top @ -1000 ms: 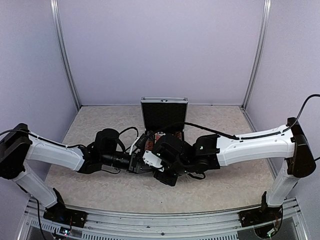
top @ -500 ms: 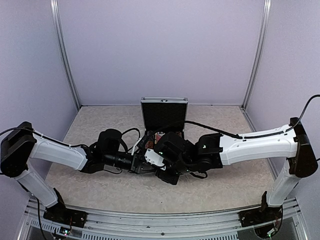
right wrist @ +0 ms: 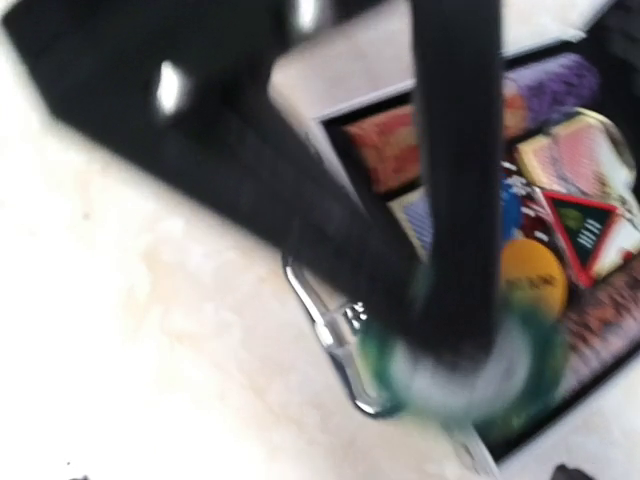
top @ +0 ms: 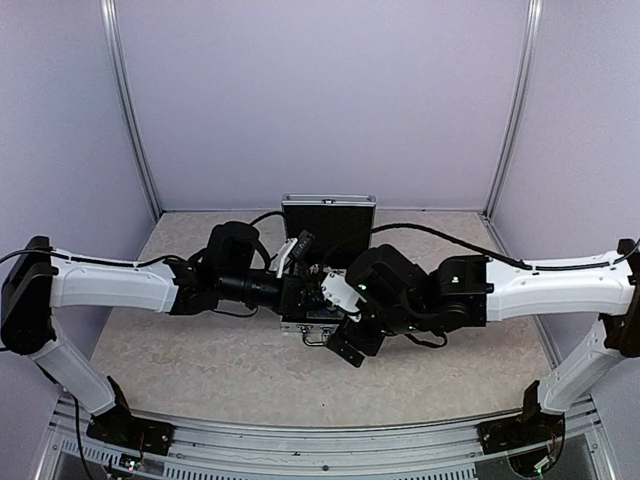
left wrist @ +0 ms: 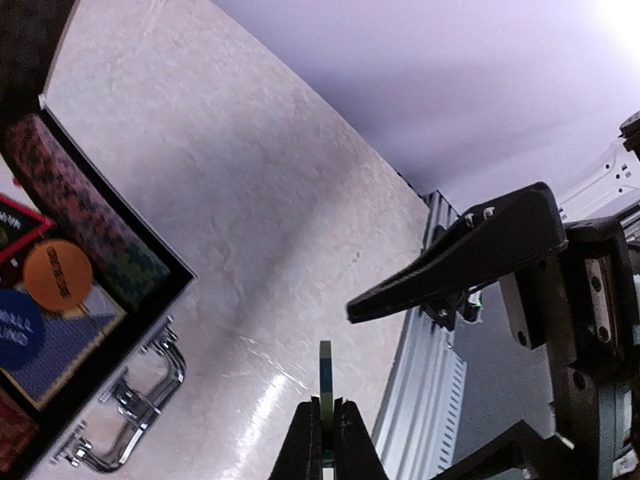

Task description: Pack up texas hold em set

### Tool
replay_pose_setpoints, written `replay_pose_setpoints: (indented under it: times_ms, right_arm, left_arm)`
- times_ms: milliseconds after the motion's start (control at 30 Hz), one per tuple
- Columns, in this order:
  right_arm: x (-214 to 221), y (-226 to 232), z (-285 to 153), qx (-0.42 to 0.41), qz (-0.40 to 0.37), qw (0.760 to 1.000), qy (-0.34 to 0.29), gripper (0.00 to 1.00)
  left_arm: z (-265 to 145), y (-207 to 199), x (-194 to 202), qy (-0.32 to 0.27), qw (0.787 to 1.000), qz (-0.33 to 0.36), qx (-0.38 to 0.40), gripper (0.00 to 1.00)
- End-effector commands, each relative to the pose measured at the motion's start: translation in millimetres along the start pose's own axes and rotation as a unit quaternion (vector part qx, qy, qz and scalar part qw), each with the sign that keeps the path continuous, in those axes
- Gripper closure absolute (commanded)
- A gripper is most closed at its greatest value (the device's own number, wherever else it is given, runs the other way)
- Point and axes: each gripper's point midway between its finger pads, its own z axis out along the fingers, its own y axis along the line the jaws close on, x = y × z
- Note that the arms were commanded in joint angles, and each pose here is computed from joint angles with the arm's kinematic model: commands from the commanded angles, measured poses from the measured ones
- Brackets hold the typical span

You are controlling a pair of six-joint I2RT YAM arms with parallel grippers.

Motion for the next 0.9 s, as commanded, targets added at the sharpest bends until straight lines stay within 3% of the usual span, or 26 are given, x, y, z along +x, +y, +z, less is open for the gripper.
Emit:
replay_pose_setpoints:
  times_ms: [0, 233, 367, 567, 700, 867]
  right_arm:
    - [0.7, -22.2, -34.9, 0.019, 0.073, 0.996, -0.037, 0.00]
    - [17.2, -54.5, -75.3, 0.061, 0.149, 0.983, -0.089, 0.00]
    - [28.2, -66.2, -88.8, 0.080, 0.182, 0.974, -0.104, 0.00]
    - [47.7, -75.7, -95.7, 0.106, 0.207, 0.968, -0.099, 0.00]
    - [53.7, -76.7, -95.9, 0.109, 0.212, 0.966, -0.096, 0.00]
    - [57.3, -75.1, -91.0, 0.109, 0.212, 0.967, -0.084, 0.00]
  left_arm:
    - [-0.4, 8.6, -34.1, 0.001, 0.991, 0.108, -0.074, 1.00]
    - [23.6, 31.1, -61.1, 0.052, 0.946, 0.284, -0.145, 1.00]
    - [46.8, 42.9, -69.6, 0.079, 0.907, 0.378, -0.169, 1.00]
    - [83.3, 59.8, -46.2, 0.144, 0.835, 0.498, -0.183, 1.00]
    - [95.2, 66.3, -26.9, 0.172, 0.817, 0.526, -0.162, 1.00]
    - [97.6, 64.4, -18.6, 0.178, 0.809, 0.542, -0.140, 1.00]
